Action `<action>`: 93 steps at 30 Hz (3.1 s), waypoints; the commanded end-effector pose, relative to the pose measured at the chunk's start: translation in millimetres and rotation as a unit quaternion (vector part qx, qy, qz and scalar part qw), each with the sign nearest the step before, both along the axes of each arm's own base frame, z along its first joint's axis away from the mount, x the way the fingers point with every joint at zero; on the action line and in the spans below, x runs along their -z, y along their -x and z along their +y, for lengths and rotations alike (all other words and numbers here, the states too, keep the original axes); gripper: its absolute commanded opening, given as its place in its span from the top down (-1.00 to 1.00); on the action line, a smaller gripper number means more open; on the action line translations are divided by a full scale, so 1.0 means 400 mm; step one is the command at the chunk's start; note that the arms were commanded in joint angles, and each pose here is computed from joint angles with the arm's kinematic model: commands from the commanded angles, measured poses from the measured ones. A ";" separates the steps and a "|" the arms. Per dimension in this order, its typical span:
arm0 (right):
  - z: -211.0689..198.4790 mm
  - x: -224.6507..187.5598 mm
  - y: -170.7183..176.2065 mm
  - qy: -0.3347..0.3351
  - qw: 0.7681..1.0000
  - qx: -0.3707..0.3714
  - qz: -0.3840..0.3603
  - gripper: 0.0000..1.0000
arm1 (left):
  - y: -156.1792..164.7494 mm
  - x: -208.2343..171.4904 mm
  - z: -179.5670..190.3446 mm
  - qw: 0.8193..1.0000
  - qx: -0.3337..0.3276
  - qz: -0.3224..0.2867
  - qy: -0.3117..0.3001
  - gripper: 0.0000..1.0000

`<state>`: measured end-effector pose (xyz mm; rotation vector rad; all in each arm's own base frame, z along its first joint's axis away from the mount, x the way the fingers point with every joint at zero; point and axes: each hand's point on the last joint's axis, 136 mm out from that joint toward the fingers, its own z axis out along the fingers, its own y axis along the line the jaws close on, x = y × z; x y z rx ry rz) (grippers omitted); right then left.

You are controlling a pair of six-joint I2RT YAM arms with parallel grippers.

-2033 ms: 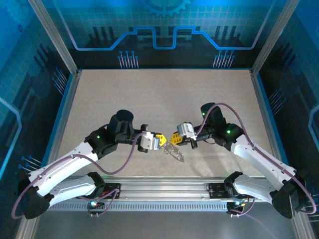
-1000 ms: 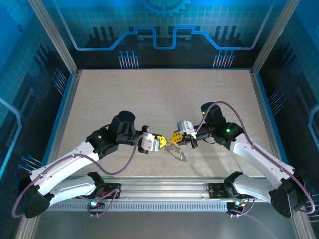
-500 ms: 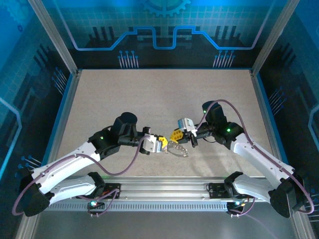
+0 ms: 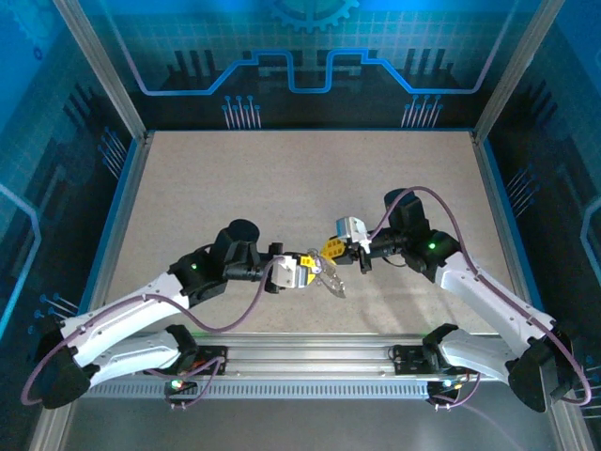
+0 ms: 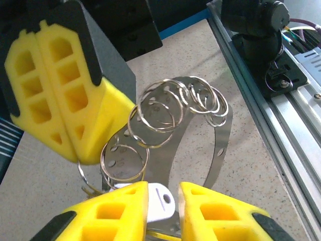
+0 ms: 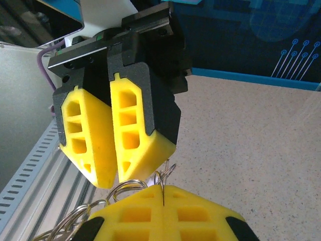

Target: Put the keys on the keyring

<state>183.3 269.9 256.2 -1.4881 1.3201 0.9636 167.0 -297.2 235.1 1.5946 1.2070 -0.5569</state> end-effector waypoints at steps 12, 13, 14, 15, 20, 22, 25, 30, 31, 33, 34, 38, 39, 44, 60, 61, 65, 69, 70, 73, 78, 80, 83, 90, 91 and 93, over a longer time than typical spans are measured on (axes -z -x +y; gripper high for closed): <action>-0.010 -0.029 0.019 -0.027 0.998 -0.002 -0.062 1.00 | -0.040 -0.104 0.069 0.984 -0.129 0.028 0.117 0.26; -0.010 -0.029 0.019 -0.028 0.997 -0.001 -0.066 1.00 | -0.037 -0.110 0.070 0.983 -0.129 0.032 0.123 0.26; -0.009 -0.030 0.021 -0.030 0.997 -0.001 -0.069 1.00 | -0.034 -0.112 0.068 0.983 -0.126 0.037 0.128 0.26; -0.009 -0.030 0.021 -0.031 0.997 -0.001 -0.071 1.00 | -0.031 -0.111 0.065 0.983 -0.122 0.041 0.130 0.25; -0.004 -0.025 0.020 -0.029 0.997 -0.002 -0.072 1.00 | -0.027 -0.097 0.043 0.985 -0.104 0.059 0.127 0.22; -0.002 -0.027 0.022 -0.030 0.997 -0.004 -0.074 1.00 | -0.032 -0.094 0.034 0.985 -0.101 0.062 0.124 0.18; -0.001 -0.026 0.025 -0.030 0.996 -0.008 -0.078 1.00 | -0.045 -0.080 0.023 0.986 -0.104 0.064 0.111 0.13; 0.006 -0.022 0.036 -0.029 0.996 -0.020 -0.083 1.00 | -0.057 -0.061 0.008 0.988 -0.101 0.069 0.096 0.12; 0.006 -0.022 0.036 -0.030 0.996 -0.021 -0.084 1.00 | -0.055 -0.062 0.005 0.988 -0.097 0.071 0.096 0.13; 0.007 -0.019 0.036 -0.029 0.996 -0.021 -0.084 1.00 | -0.046 -0.061 -0.001 0.989 -0.085 0.077 0.096 0.14; 0.007 -0.019 0.036 -0.029 0.996 -0.020 -0.085 1.00 | -0.042 -0.060 -0.004 0.989 -0.080 0.081 0.097 0.16; 0.007 -0.016 0.036 -0.028 0.996 -0.021 -0.086 1.00 | -0.038 -0.052 -0.013 0.987 -0.074 0.100 0.100 0.25; 0.007 -0.016 0.038 -0.027 0.996 -0.021 -0.087 1.00 | -0.037 -0.051 -0.015 0.987 -0.073 0.104 0.101 0.26; 0.010 -0.005 0.041 -0.018 0.996 -0.022 -0.090 1.00 | -0.038 -0.055 -0.024 0.986 -0.068 0.111 0.109 0.35; 0.012 0.012 0.046 0.000 0.995 -0.021 -0.095 1.00 | -0.048 -0.063 -0.034 0.986 -0.067 0.105 0.114 0.60; 0.012 0.012 0.046 0.000 0.995 -0.021 -0.095 1.00 | -0.048 -0.063 -0.034 0.986 -0.067 0.106 0.114 0.64; 0.012 0.014 0.045 0.002 0.995 -0.020 -0.094 1.00 | -0.051 -0.053 -0.033 0.986 -0.070 0.106 0.106 0.80; 0.012 0.016 0.046 0.003 0.995 -0.021 -0.093 1.00 | -0.058 -0.047 -0.031 0.987 -0.078 0.102 0.099 0.98; 0.012 0.017 0.047 0.003 0.995 -0.021 -0.093 1.00 | -0.059 -0.046 -0.031 0.987 -0.079 0.102 0.097 1.00; 0.011 0.020 0.048 0.006 0.996 -0.020 -0.090 1.00 | -0.062 -0.043 -0.030 0.987 -0.082 0.102 0.089 1.00; -0.003 0.038 0.045 0.042 0.994 -0.015 -0.095 0.85 | -0.063 -0.044 -0.019 0.990 -0.088 0.091 0.062 1.00; -0.017 0.052 0.041 0.071 0.992 -0.009 -0.102 0.68 | -0.060 -0.045 -0.010 0.992 -0.087 0.081 0.041 1.00; -0.027 0.063 0.043 0.094 0.991 -0.009 -0.099 0.44 | -0.050 -0.040 0.006 0.994 -0.079 0.069 0.002 1.00; 0.007 0.082 0.054 0.121 0.988 -0.035 -0.086 0.43 | -0.019 -0.034 0.030 0.994 -0.046 0.065 -0.073 1.00; 0.012 0.083 0.054 0.122 0.988 -0.037 -0.087 0.45 | -0.017 -0.032 0.032 0.993 -0.044 0.068 -0.081 1.00; 0.019 0.080 0.055 0.119 0.988 -0.043 -0.086 0.47 | -0.012 -0.027 0.034 0.993 -0.036 0.069 -0.093 1.00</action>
